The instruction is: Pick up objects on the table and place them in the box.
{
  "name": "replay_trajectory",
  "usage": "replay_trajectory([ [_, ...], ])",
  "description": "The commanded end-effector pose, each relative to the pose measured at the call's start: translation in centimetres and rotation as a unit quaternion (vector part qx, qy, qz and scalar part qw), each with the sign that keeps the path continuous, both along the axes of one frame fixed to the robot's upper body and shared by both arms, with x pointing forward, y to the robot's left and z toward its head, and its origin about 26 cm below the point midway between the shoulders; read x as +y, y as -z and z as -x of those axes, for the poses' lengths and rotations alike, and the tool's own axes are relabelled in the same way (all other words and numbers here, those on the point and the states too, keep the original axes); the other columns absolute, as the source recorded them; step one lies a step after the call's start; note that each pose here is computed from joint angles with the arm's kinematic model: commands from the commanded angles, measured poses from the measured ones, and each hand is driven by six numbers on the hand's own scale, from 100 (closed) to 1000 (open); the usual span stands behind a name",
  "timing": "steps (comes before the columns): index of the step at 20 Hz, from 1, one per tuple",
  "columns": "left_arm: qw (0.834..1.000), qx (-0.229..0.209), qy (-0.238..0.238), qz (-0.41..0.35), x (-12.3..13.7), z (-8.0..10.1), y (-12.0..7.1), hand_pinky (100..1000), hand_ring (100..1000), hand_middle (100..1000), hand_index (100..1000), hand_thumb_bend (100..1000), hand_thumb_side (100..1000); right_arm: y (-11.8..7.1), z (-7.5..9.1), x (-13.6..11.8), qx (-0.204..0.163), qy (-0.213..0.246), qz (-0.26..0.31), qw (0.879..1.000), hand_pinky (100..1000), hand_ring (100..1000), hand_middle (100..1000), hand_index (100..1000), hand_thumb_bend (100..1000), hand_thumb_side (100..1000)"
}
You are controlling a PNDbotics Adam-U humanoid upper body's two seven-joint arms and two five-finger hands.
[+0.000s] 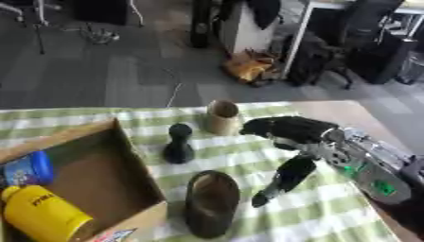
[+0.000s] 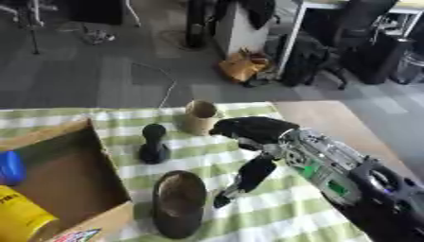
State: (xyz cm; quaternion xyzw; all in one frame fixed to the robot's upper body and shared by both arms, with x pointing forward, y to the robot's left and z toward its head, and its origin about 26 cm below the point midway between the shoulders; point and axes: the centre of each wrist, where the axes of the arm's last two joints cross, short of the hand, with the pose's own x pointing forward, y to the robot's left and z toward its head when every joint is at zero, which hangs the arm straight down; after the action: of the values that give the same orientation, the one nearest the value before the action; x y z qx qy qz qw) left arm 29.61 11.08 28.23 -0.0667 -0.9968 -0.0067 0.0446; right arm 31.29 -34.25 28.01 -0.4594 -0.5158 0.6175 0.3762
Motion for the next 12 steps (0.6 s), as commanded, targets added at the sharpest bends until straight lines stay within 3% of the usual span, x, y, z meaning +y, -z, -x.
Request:
replay_trajectory([
  [1,1.0,-0.013,0.01,0.005,-0.16,0.39,-0.48,897,1000,917,873,199,1000,-1.2,0.28,0.37,-0.013,-0.007,0.004,1.0,956,1000,993,1000,971,720],
  [12,1.0,-0.012,0.017,0.021,-0.16,0.36,-0.26,895,1000,910,869,210,1000,-0.79,-0.31,1.13,-0.005,-0.022,0.004,1.0,964,1000,997,1000,972,715],
])
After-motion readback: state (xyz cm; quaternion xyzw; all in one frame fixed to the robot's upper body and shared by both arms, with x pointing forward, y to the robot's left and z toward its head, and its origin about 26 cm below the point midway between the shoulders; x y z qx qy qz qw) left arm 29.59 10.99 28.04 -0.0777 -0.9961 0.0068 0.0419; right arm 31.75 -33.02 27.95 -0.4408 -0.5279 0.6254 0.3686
